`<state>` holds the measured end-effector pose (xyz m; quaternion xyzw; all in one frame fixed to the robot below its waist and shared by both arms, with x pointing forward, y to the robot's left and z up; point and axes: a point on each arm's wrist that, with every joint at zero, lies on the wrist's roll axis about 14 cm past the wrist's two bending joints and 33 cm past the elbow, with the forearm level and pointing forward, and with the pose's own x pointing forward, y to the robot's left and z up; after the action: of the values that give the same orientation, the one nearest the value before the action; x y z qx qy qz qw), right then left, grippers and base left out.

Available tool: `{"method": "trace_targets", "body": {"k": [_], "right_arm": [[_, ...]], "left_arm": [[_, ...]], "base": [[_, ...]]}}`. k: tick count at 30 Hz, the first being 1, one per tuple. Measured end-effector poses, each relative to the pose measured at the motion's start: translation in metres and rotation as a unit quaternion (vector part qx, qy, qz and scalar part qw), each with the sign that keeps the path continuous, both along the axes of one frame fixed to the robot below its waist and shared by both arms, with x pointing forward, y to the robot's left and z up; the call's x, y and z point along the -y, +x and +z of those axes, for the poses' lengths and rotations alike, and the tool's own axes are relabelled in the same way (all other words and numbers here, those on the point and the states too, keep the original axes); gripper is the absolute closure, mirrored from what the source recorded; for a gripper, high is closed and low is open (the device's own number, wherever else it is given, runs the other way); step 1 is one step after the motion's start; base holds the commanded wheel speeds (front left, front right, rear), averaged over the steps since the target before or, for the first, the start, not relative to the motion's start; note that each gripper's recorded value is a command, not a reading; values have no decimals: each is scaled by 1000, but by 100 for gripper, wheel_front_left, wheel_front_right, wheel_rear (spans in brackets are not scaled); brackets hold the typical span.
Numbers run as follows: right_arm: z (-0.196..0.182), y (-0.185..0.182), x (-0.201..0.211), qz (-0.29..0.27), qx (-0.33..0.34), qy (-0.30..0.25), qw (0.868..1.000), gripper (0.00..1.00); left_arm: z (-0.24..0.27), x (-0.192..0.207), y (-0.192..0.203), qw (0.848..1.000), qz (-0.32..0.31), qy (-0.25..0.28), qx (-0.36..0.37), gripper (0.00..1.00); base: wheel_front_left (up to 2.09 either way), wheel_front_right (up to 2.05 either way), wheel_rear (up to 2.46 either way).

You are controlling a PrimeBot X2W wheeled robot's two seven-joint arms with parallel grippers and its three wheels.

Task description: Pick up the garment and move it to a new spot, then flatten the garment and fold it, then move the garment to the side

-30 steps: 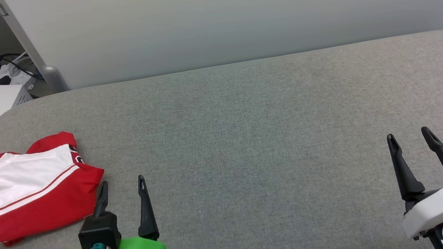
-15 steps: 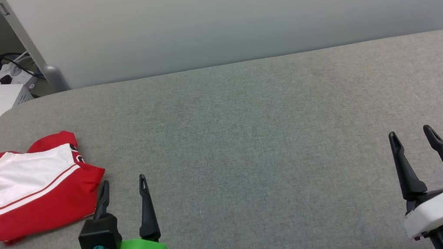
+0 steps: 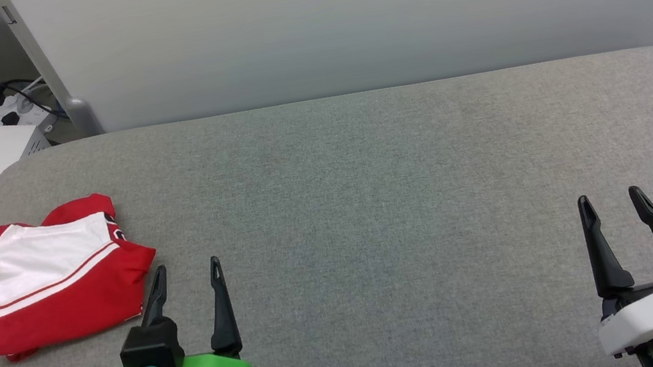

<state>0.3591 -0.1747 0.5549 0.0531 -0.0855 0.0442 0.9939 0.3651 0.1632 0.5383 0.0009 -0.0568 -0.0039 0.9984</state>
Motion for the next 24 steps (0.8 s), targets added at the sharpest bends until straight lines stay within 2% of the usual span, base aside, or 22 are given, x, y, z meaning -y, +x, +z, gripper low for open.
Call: {"method": "trace_targets", "body": {"k": [24], "right_arm": [[4,-5,-1,0,20,4,1000,0]], "left_arm": [[-2,4,-2,1000,1,-4,11,0]], "base": [[0,0,0]]}}
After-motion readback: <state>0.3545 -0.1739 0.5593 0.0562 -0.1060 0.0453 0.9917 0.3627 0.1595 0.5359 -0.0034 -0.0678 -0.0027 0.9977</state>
